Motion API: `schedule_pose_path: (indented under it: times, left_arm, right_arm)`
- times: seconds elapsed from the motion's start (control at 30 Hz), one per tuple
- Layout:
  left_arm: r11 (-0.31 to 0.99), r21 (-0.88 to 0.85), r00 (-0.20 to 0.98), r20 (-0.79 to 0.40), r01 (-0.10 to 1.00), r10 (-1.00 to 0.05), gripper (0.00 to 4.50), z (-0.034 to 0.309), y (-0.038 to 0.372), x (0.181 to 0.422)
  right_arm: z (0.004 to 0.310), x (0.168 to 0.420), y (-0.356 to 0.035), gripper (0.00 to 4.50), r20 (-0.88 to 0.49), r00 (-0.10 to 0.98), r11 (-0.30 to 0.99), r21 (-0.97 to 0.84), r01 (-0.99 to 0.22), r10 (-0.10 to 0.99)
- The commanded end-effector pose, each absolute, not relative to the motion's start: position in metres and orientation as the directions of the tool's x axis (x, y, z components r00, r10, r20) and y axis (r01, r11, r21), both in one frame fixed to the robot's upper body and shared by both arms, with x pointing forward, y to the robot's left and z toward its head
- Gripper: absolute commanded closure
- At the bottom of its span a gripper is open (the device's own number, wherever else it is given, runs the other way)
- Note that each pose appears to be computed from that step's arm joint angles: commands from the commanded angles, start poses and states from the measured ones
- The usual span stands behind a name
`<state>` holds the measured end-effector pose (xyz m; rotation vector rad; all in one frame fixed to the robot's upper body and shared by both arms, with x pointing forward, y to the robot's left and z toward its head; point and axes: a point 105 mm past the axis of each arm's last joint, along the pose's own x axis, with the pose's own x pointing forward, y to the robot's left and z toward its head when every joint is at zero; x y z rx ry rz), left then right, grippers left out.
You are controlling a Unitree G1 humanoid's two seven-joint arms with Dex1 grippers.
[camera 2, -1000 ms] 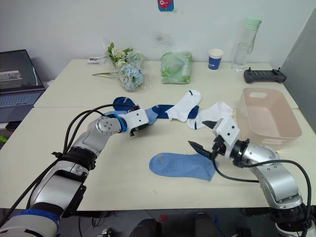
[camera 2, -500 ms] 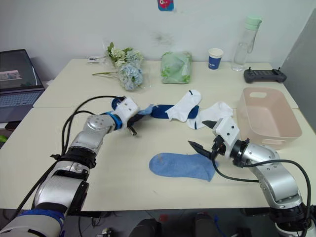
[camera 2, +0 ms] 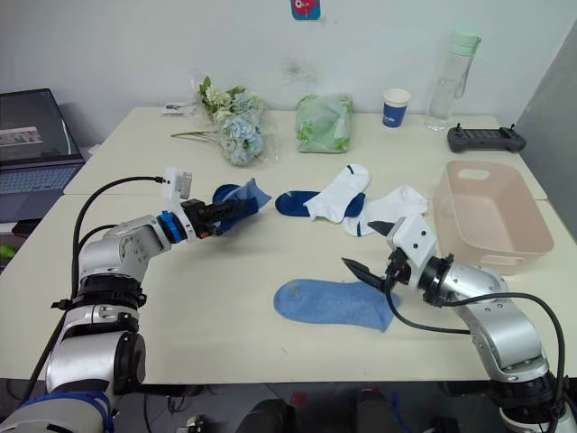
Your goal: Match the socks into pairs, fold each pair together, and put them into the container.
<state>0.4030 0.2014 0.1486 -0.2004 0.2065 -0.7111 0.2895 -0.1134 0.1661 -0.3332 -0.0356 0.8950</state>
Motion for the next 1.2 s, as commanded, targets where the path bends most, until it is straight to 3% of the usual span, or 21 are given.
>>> schedule_pose_path:
  times: [0.03, 0.23, 0.47, 0.57, 0.77, 0.9, 1.1, 1.2]
  left_arm:
    - [0.727, -0.201, 0.728, -0.083, 0.657, -0.681, 4.23, 0.159, 0.191, 0.401]
    - [0.728, -0.162, 0.722, -0.109, 0.666, -0.684, 2.49, 0.155, 0.186, 0.399]
    - [0.736, -0.119, 0.721, -0.149, 0.666, -0.677, 2.49, 0.150, 0.187, 0.399]
    - [0.689, -0.087, 0.673, -0.162, 0.719, -0.722, 2.49, 0.149, 0.179, 0.391]
    - [0.557, 0.040, 0.541, -0.300, 0.830, -0.786, 2.49, 0.133, 0.166, 0.367]
    - [0.586, 0.136, 0.594, -0.333, 0.799, -0.732, 2.49, 0.128, 0.171, 0.378]
    - [0.602, 0.135, 0.602, -0.384, 0.787, -0.700, 2.49, 0.115, 0.177, 0.384]
    - [0.612, 0.124, 0.600, -0.416, 0.781, -0.683, 3.03, 0.108, 0.183, 0.384]
  right_arm:
    - [0.176, 0.287, -0.110, 0.00, -0.074, 0.619, 0.566, -0.330, -0.755, 0.782]
    - [0.176, 0.287, -0.110, 0.00, -0.075, 0.620, 0.567, -0.331, -0.754, 0.781]
    - [0.176, 0.288, -0.110, 0.00, -0.075, 0.621, 0.568, -0.332, -0.753, 0.780]
    - [0.176, 0.288, -0.110, 0.00, -0.075, 0.621, 0.568, -0.332, -0.753, 0.780]
    - [0.175, 0.287, -0.111, 0.00, -0.079, 0.622, 0.568, -0.329, -0.754, 0.779]
    - [0.175, 0.287, -0.110, 0.00, -0.077, 0.620, 0.568, -0.326, -0.755, 0.781]
    - [0.176, 0.287, -0.109, 0.00, -0.075, 0.621, 0.569, -0.327, -0.755, 0.781]
    - [0.176, 0.287, -0.110, 0.00, -0.075, 0.625, 0.572, -0.327, -0.752, 0.777]
